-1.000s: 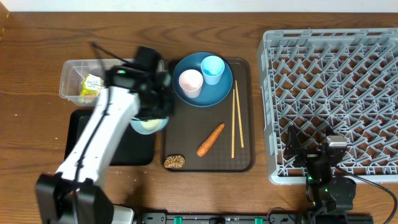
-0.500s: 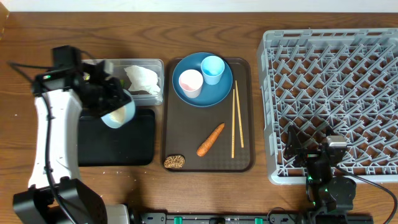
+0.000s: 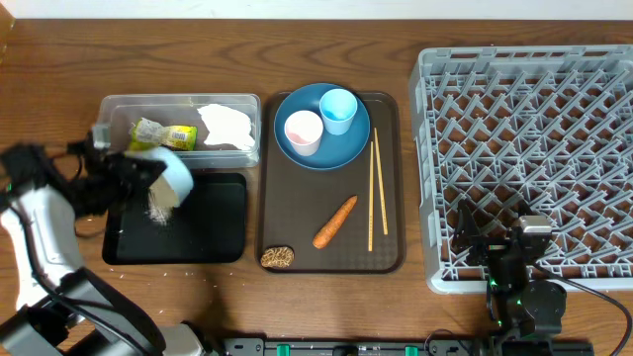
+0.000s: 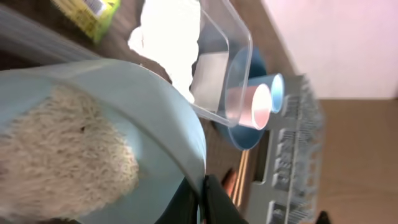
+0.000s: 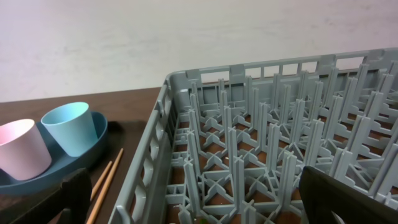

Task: Sort waste into correct bins and load items into the dishwasher rack
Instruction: 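Carry the rice bowl left over the black tray, then tilt the bowl with the left gripper to pour rice onto the black tray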

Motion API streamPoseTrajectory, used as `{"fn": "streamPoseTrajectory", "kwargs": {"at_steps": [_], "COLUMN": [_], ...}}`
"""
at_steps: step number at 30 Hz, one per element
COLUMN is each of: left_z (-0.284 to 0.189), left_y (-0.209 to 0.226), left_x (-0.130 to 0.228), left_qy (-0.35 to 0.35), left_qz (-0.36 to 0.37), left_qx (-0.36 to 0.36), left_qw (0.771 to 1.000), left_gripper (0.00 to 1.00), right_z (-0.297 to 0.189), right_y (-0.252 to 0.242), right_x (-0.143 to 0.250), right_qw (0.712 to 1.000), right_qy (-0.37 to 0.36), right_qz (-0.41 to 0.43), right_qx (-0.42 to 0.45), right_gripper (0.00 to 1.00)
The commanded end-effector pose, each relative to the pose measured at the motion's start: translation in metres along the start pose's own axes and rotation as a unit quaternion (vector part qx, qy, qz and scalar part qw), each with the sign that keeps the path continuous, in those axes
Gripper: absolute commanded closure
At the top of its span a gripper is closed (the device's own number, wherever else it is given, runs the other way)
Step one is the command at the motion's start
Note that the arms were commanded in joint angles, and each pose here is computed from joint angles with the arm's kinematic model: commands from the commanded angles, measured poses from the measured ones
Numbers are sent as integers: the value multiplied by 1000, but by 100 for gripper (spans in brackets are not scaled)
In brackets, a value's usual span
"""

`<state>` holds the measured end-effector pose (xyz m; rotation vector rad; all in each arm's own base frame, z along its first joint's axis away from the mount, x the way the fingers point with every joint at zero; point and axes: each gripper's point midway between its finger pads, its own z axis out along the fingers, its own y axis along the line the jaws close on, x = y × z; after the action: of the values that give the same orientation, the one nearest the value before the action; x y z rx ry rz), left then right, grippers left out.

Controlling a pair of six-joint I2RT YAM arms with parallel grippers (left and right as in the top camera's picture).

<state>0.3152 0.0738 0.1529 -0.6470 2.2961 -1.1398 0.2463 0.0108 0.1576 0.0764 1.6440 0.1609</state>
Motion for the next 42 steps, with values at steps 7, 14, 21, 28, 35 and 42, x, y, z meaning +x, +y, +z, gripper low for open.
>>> {"fn": "streamPoseTrajectory", "kwargs": {"at_steps": [7,14,21,28,35,42], "left_z": [-31,-39,-38,-38,-38,-39], "left_y": [-7,-26,-28,-30,-32,-35], "left_x": [-4,3,14,19,23,32], "left_qy": [-88,-99,-90,-84,-77,-76], "left_qz": [7,13,-8,-26,-51,-52], "left_qx": [154,231,234,236,239,239], "left_qw": [984,968,968,968,967,967], "left_gripper": [94,94,94,94,94,94], "right_z": [0,0,0,0,0,0], "right_y": [-1,-1,-1,-1,-1,-1], "right_x": [0,0,0,0,0,0], "right_qw": [1000,1000,1000,1000,1000,1000], "right_qy": [0,0,0,0,0,0], "right_qz": [-4,-4,-4,-4,-4,-4], "right_qx": [1,1,1,1,1,1], "right_gripper": [1,1,1,1,1,1]}}
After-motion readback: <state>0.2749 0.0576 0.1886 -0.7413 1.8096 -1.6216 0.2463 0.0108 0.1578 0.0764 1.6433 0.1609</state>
